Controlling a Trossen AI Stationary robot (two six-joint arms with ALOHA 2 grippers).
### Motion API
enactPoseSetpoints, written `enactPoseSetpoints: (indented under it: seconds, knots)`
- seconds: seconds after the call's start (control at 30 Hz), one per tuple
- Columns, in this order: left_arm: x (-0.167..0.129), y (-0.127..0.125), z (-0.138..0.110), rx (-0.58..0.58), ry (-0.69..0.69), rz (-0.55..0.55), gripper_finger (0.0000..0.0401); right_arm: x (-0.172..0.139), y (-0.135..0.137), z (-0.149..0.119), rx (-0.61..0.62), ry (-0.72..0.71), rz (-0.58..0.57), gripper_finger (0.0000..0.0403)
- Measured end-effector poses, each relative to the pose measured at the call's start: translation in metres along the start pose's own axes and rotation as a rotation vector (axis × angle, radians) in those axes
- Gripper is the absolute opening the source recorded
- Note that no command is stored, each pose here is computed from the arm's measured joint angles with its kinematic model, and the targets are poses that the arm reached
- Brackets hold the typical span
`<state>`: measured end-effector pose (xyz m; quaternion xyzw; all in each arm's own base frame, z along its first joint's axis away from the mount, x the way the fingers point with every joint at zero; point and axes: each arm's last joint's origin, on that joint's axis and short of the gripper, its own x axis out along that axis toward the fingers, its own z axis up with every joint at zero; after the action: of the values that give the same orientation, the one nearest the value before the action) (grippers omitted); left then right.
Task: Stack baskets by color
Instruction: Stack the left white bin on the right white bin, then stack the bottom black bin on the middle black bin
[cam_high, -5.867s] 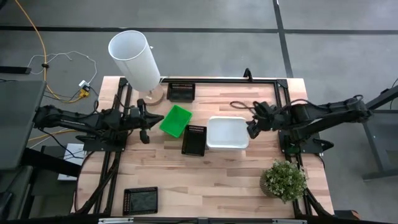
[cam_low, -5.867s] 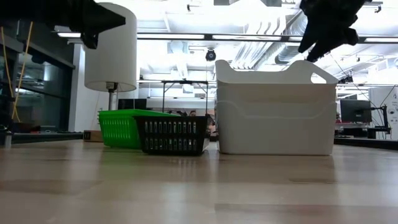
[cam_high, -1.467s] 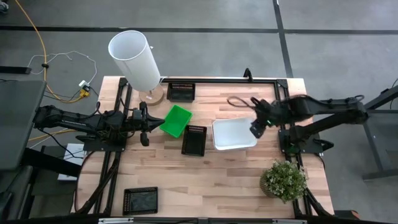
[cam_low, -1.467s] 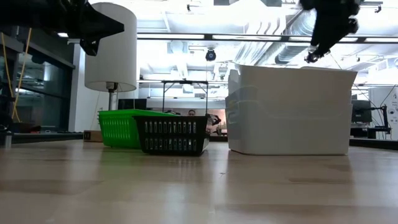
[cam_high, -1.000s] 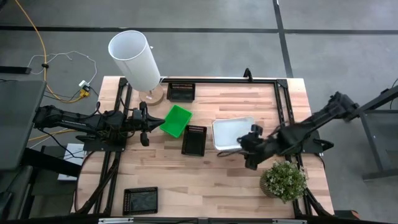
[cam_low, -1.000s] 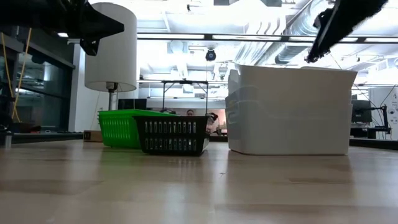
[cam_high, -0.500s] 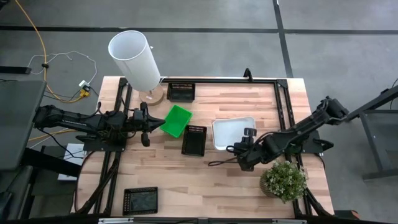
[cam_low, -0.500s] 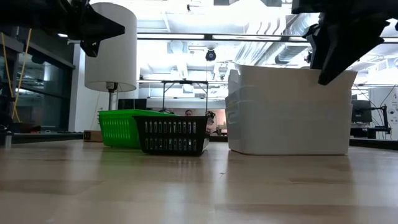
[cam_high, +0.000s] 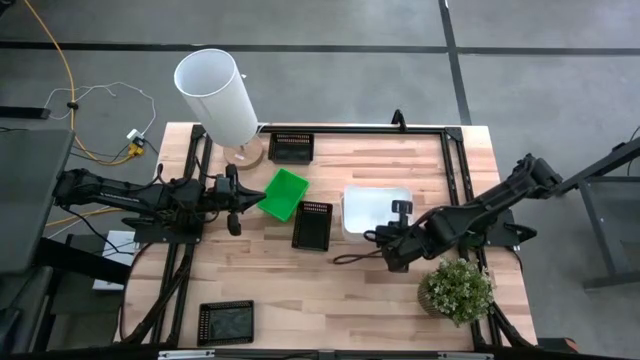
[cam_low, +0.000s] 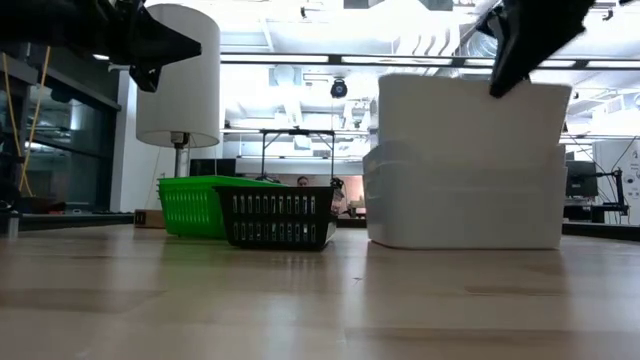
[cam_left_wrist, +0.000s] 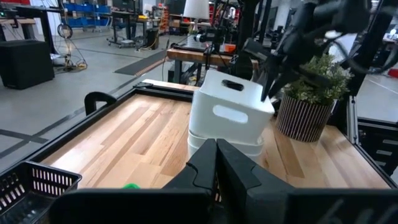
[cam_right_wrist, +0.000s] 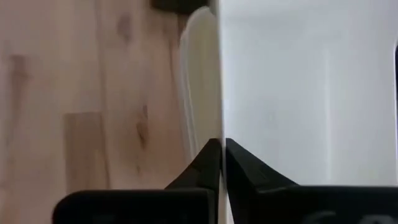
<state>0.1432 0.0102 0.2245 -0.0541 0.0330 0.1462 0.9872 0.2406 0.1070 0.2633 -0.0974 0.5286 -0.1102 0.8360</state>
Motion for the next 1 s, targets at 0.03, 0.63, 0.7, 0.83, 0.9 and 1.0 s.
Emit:
enactPoseSetpoints:
  seconds: [0.03, 0.63, 0.7, 0.83, 0.9, 1.0]
  knots:
    - [0.000, 0.000, 0.000, 0.000, 0.000, 0.001, 0.0000, -0.003, -0.002, 0.003, -0.005, -0.003, 0.012, 0.0004]
    - [0.000, 0.000, 0.000, 0.000, 0.000, 0.000, 0.0000, -0.001, -0.016, 0.013, 0.022, 0.025, 0.067, 0.0007]
    - [0.000, 0.000, 0.000, 0.000, 0.000, 0.000, 0.0000, -0.001, -0.016, 0.013, 0.043, 0.027, 0.067, 0.0017]
    - [0.000, 0.000, 0.000, -0.001, 0.000, 0.000, 0.0000, -0.001, -0.017, 0.012, 0.069, 0.030, 0.064, 0.0061]
    - [0.000, 0.000, 0.000, -0.008, 0.000, 0.000, 0.0000, -0.001, -0.018, 0.011, 0.079, 0.042, 0.054, 0.0094]
    - [0.000, 0.000, 0.000, -0.008, 0.000, 0.000, 0.0000, -0.001, -0.020, 0.010, 0.093, 0.048, 0.028, 0.0152]
